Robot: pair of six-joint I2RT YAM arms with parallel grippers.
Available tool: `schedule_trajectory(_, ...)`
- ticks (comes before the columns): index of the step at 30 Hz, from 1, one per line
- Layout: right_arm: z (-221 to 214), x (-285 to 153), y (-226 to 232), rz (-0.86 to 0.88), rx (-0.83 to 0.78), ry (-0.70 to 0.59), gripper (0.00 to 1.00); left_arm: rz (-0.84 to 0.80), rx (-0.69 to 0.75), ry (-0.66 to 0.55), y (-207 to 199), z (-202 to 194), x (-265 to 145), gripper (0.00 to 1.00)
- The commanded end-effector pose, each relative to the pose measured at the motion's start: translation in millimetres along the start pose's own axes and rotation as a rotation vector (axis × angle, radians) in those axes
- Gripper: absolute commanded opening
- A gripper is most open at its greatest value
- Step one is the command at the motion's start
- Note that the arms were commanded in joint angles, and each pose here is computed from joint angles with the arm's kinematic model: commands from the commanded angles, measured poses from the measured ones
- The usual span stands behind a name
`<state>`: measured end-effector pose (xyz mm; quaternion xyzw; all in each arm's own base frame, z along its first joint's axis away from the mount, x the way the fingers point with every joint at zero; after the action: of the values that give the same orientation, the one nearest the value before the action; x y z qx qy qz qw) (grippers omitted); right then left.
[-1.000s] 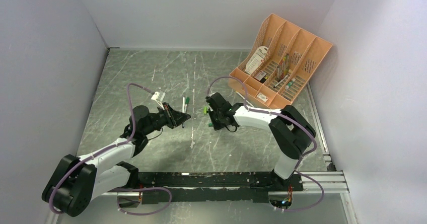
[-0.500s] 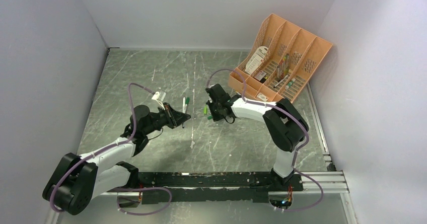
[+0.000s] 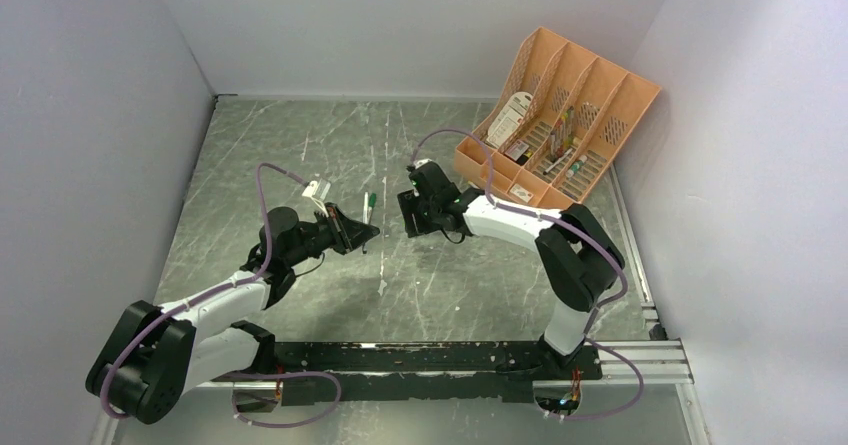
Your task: Insert the pens into the pen caps
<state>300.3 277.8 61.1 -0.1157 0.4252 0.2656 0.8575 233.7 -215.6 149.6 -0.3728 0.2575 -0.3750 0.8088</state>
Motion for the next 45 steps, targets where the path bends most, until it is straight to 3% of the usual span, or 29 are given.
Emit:
schedule_trajectory(1,11,-1,1,-0.057,0.081,-0.038,0.62,-0.041,0.027,-0.023,-11,12,3,0.07)
schedule_trajectory(6,11,-10,-9,-0.191,0.298,-0.085,0.5,-0.017,0.014,-0.03,-8,13,2,0.07)
schedule_trajectory(10,7,-26,-3,-0.198,0.485,-0.222,0.5,-0.004,0.006,-0.038,-6,13,2,0.07)
schedule_trajectory(12,3,-26,-2,-0.207,0.54,-0.236,0.45,-0.01,-0.001,-0.036,-7,13,2,0.07)
schedule_trajectory(17,-6,-10,-5,-0.309,0.528,-0.157,0.43,-0.02,-0.008,-0.027,-9,11,2,0.07)
schedule_trajectory(28,8,9,-5,-0.364,0.554,-0.126,0.44,-0.001,-0.001,-0.035,-8,13,0,0.07)
schedule_trajectory(45,-15,32,-2,-0.381,0.552,-0.013,0.4,-0.008,-0.016,-0.024,-5,9,2,0.07)
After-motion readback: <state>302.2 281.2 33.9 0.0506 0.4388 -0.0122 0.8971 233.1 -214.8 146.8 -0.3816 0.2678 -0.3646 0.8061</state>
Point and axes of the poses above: each gripper's point midway between its finger pads, its own x axis out along the fingers, its own y axis along the line the jaws close on, z = x × y, the point moved 2 cm from there along -x, back along the fingers, and after that the axes turned 10 degrees about -x, right-handed, at the moved point
